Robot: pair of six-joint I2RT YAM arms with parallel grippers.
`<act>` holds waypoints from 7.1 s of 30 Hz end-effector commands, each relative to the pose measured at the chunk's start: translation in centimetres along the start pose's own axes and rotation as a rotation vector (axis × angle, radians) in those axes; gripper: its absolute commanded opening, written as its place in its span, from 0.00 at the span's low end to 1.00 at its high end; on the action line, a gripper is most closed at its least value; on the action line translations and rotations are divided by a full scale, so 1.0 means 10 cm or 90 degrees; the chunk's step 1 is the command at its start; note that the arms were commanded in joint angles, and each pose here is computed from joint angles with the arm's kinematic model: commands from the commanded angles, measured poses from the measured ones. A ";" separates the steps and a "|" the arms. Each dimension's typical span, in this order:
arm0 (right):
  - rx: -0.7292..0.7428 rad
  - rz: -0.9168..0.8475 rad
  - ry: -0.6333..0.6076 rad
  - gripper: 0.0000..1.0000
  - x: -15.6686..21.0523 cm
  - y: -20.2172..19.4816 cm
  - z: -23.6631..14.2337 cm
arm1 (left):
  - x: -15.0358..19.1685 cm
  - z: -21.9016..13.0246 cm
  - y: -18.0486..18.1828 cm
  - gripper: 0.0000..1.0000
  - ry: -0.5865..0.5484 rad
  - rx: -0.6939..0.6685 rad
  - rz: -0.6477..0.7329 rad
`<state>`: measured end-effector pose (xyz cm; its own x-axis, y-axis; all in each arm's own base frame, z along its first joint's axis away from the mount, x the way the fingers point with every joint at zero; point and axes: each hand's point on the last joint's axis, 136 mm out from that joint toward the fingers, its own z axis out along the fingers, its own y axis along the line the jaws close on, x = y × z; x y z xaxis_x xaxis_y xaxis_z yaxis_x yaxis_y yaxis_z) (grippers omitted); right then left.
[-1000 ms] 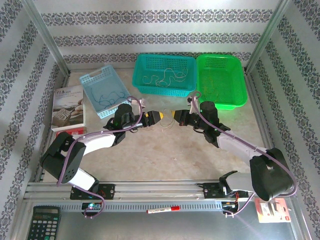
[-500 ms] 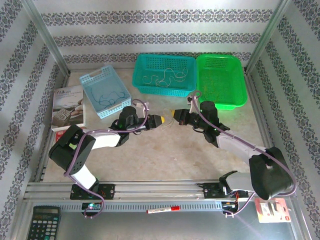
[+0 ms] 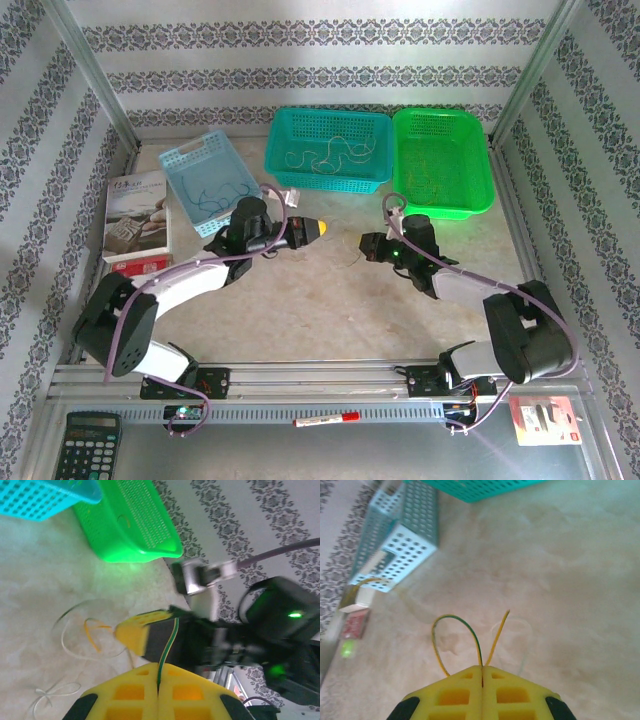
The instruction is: Untangle the cables
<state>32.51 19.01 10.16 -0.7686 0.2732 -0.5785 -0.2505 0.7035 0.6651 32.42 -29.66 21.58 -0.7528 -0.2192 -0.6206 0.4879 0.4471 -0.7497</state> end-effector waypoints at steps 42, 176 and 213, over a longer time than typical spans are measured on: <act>-0.258 0.042 -0.123 0.59 -1.12 1.86 -0.32 | -0.58 -0.24 -0.70 0.00 -0.111 0.103 0.129; -0.427 -0.067 -0.219 0.00 -1.83 3.22 -1.37 | 0.12 0.42 -0.16 0.34 0.037 0.059 0.227; 0.210 0.080 -0.546 0.00 -3.23 -0.39 -1.21 | 0.51 0.18 0.21 0.00 0.070 -0.012 0.169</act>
<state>50.00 1.57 31.42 -0.1206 0.6801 -0.7231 0.0472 0.7316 0.6801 30.41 -31.03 14.23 -0.6728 0.0030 -0.7398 0.6373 0.5102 -0.5776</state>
